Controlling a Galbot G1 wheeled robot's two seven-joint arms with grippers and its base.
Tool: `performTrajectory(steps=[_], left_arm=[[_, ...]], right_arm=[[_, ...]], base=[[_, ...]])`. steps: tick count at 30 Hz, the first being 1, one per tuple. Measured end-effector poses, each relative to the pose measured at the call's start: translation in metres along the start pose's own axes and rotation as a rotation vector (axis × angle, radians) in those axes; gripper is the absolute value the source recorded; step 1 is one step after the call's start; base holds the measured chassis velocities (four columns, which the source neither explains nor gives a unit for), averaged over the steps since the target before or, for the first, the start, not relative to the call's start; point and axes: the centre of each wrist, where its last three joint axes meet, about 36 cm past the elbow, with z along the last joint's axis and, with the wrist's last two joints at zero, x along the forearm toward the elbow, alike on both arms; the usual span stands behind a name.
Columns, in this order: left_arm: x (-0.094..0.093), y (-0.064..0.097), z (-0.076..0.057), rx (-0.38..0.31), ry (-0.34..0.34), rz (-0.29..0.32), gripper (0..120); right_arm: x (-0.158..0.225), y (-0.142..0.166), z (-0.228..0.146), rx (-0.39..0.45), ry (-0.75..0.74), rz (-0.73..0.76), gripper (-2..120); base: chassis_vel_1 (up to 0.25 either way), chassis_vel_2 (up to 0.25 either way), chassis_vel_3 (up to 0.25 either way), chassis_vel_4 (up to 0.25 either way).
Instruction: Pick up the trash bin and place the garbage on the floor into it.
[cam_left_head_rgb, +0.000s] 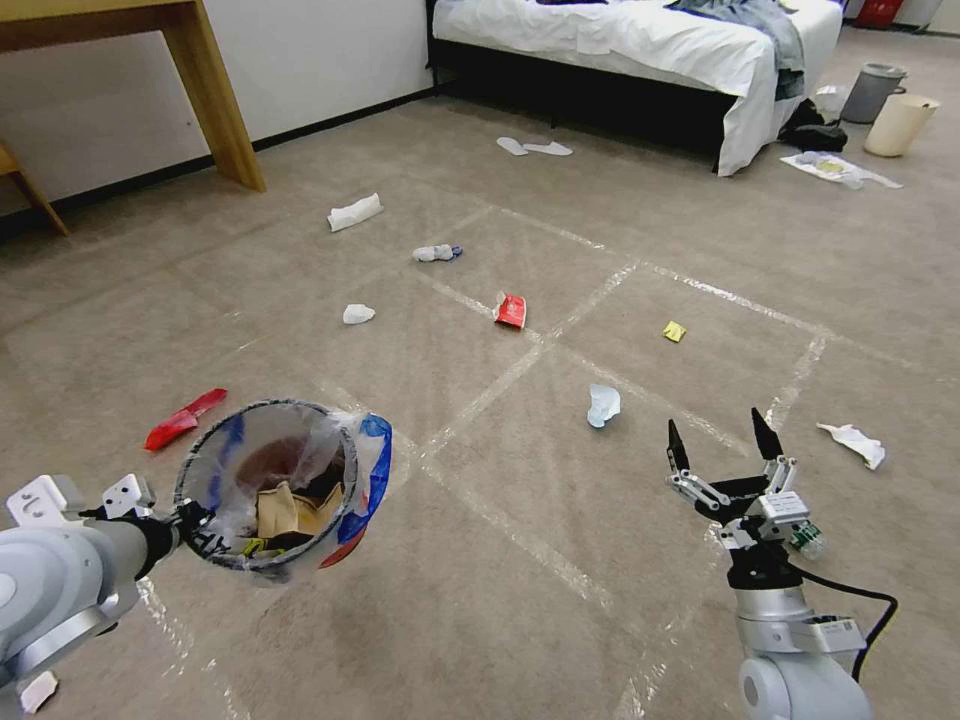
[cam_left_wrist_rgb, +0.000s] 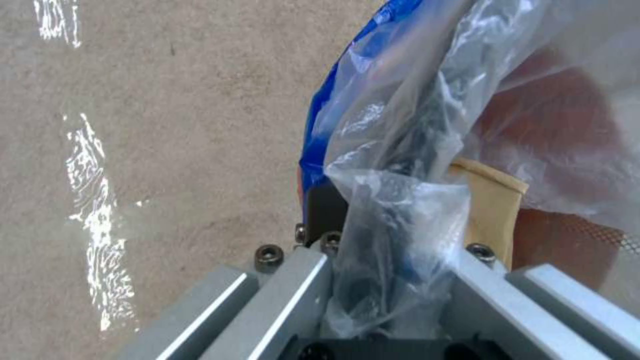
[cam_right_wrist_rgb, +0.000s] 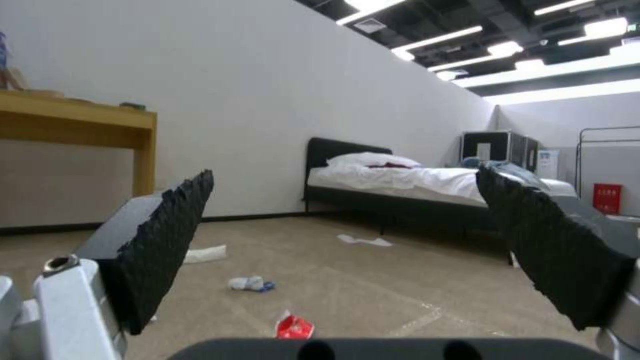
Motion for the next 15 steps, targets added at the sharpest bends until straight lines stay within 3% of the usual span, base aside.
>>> performTrajectory(steps=[15], left_arm=[[0.0007, -0.0003, -0.0002, -0.005, -0.003, -0.004, 0]], right_arm=[[-0.001, 0.0021, 0.0032, -0.005, -0.004, -0.007, 100]], base=[[-0.057, 0.058, 0.052, -0.065]])
